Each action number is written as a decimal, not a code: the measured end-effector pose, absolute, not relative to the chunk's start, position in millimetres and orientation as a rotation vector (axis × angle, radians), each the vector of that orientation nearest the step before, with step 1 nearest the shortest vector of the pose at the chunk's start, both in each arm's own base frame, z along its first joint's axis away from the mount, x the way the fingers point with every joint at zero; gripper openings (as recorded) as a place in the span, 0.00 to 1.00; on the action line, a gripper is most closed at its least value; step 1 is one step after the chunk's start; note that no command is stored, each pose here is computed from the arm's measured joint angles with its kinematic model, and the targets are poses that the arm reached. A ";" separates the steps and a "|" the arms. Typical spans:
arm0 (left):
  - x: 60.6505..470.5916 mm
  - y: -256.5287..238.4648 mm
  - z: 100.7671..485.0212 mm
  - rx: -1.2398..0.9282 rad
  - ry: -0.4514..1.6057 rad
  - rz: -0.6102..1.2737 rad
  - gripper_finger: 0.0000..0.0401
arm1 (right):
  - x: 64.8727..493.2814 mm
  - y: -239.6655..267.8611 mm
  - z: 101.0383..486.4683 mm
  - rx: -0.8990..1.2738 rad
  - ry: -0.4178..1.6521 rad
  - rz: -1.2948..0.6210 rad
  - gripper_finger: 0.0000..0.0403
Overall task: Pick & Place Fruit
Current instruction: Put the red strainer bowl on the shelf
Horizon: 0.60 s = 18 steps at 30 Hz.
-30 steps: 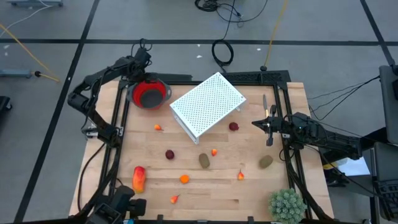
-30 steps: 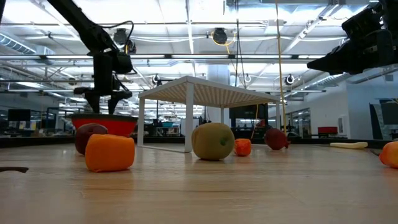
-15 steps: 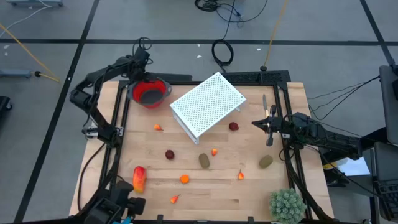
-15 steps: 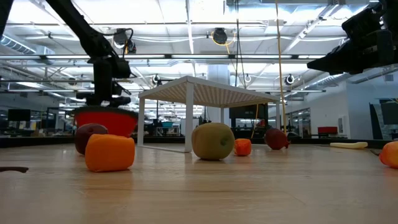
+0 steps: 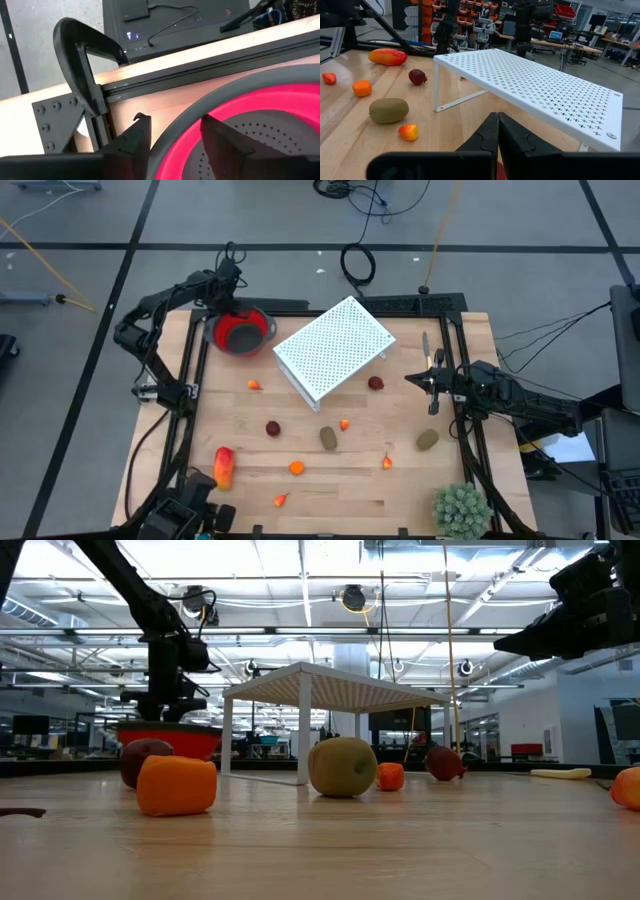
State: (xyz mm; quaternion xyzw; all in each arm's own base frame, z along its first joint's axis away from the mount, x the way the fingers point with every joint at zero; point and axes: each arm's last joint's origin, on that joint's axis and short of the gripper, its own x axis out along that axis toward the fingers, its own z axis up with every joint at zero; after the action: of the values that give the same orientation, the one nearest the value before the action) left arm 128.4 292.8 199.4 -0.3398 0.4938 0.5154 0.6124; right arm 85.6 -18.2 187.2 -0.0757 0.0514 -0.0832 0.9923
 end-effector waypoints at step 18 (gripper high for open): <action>127.6 285.3 198.5 -0.867 1.177 1.120 0.07 | 85.6 -18.2 187.3 -0.006 0.090 -0.174 0.00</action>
State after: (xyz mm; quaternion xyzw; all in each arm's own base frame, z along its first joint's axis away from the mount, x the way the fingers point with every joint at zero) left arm 127.6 285.3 198.5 -0.3746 0.5089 0.4840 0.6053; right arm 85.6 -18.2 187.3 -0.0028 0.0451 -0.0866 0.9952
